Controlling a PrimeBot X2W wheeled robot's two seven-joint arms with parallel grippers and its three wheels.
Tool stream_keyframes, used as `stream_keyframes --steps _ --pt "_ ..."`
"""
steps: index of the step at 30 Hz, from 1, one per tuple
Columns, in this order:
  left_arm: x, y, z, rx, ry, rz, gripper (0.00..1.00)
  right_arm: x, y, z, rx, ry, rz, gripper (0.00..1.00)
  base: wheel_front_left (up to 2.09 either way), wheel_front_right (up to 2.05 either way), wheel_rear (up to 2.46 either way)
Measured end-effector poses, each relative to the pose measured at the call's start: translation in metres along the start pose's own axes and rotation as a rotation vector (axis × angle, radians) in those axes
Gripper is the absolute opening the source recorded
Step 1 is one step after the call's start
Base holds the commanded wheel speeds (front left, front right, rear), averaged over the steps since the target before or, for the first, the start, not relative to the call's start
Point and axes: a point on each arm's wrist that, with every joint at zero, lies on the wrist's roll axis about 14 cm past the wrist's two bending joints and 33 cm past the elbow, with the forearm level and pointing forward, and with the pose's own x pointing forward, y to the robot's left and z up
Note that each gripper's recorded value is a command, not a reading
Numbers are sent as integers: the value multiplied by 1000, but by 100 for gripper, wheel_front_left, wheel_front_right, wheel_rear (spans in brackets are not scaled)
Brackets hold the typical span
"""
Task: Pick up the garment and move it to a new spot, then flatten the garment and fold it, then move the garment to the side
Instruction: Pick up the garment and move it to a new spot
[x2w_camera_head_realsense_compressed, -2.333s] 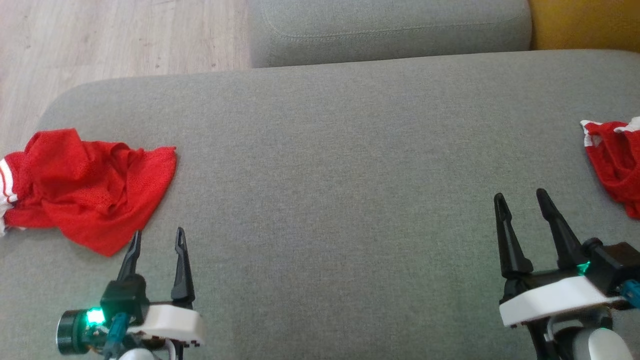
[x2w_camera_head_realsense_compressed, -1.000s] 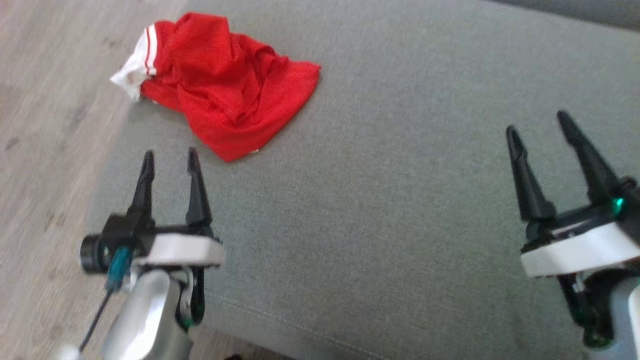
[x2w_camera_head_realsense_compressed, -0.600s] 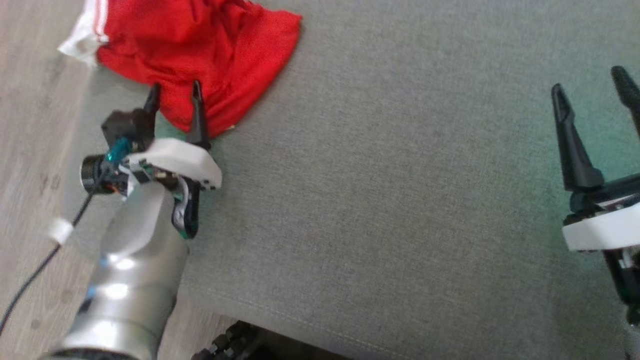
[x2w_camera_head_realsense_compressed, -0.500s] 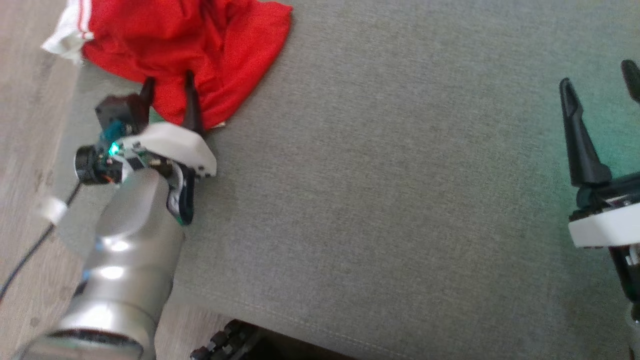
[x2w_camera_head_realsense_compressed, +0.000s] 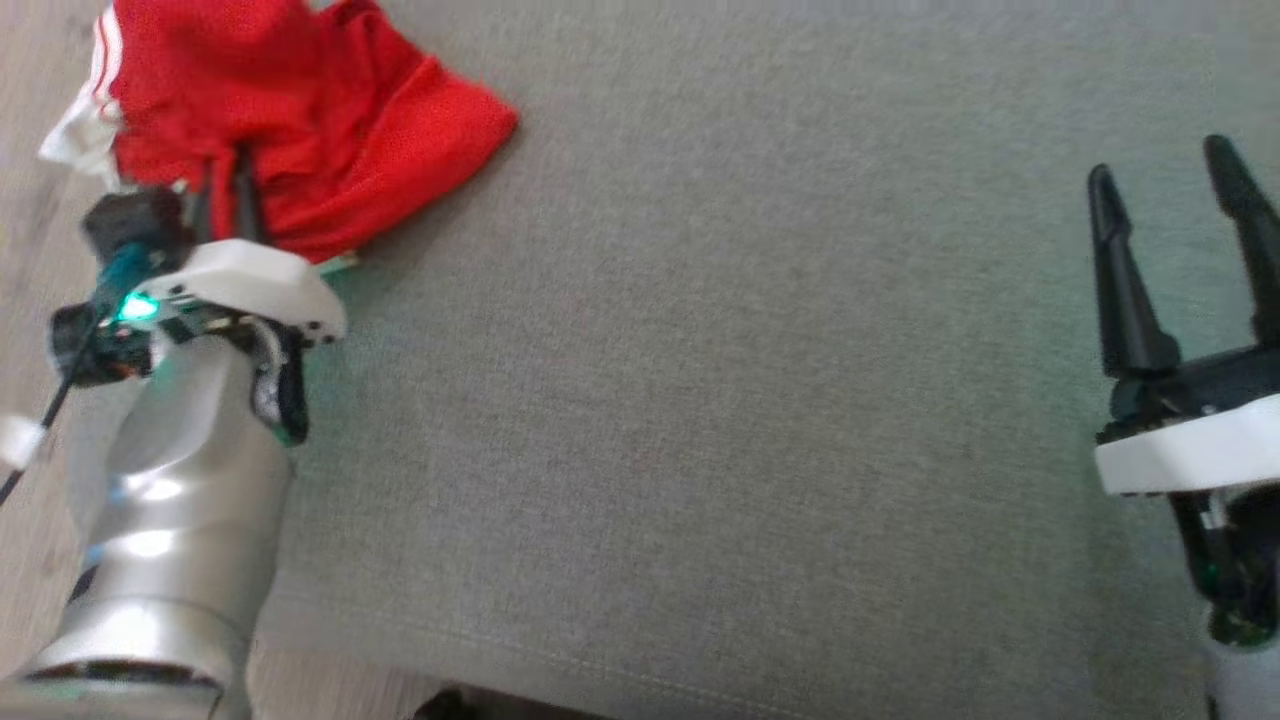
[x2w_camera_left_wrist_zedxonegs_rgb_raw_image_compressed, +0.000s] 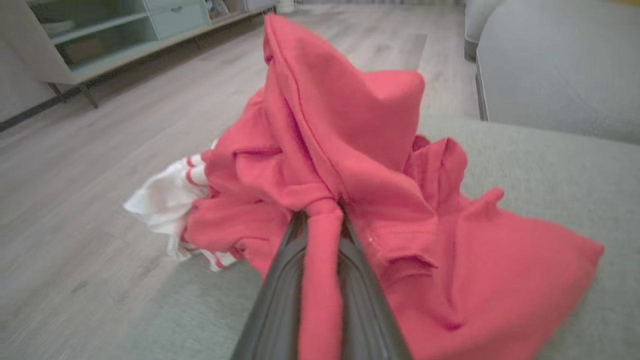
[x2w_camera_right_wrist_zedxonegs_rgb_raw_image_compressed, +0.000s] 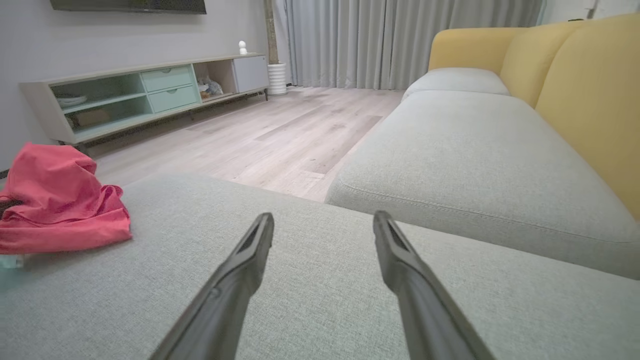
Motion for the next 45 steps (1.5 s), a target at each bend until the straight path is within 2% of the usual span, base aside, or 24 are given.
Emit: stream_keyframes --steps 5,8,13,20,25,32,34,37,38,39,42,45 --pt "-19 8 49 -12 -182 12 0 -18 9 27 -7 -68 -9 100 0 0 0" --pt "-37 6 61 -18 -251 -2 0 -31 13 41 -12 -105 -21 100 0 0 0" --pt "-68 -23 69 -22 -332 -89 0 -60 7 56 -15 -145 -81 100 0 0 0" --pt "-102 -117 77 -22 -341 -345 0 -108 -13 44 27 -112 -207 100 0 0 0" --pt "-129 -204 55 5 -256 -586 0 -135 -30 41 54 -119 -297 100 0 0 0" --pt "-203 -333 8 163 -153 -1046 0 -175 -59 23 97 -90 -443 100 0 0 0" --pt "-224 -357 -9 222 -122 -1157 0 -183 -66 16 102 -71 -479 100 0 0 0" --pt "-242 -373 -41 288 -53 -1258 0 -191 -74 6 107 -41 -520 100 0 0 0" --pt "-245 -375 -50 303 -29 -1275 15 -193 -76 2 110 -30 -530 100 0 0 0" --pt "-247 -377 -57 309 -16 -1290 100 -195 -78 -1 112 -22 -539 100 0 0 0" --pt "-252 -382 -59 300 -30 -1311 100 -197 -82 -6 117 -10 -558 100 0 0 0" --pt "-246 -382 -37 251 -122 -1275 100 -195 -84 -6 116 -12 -559 100 0 0 0"
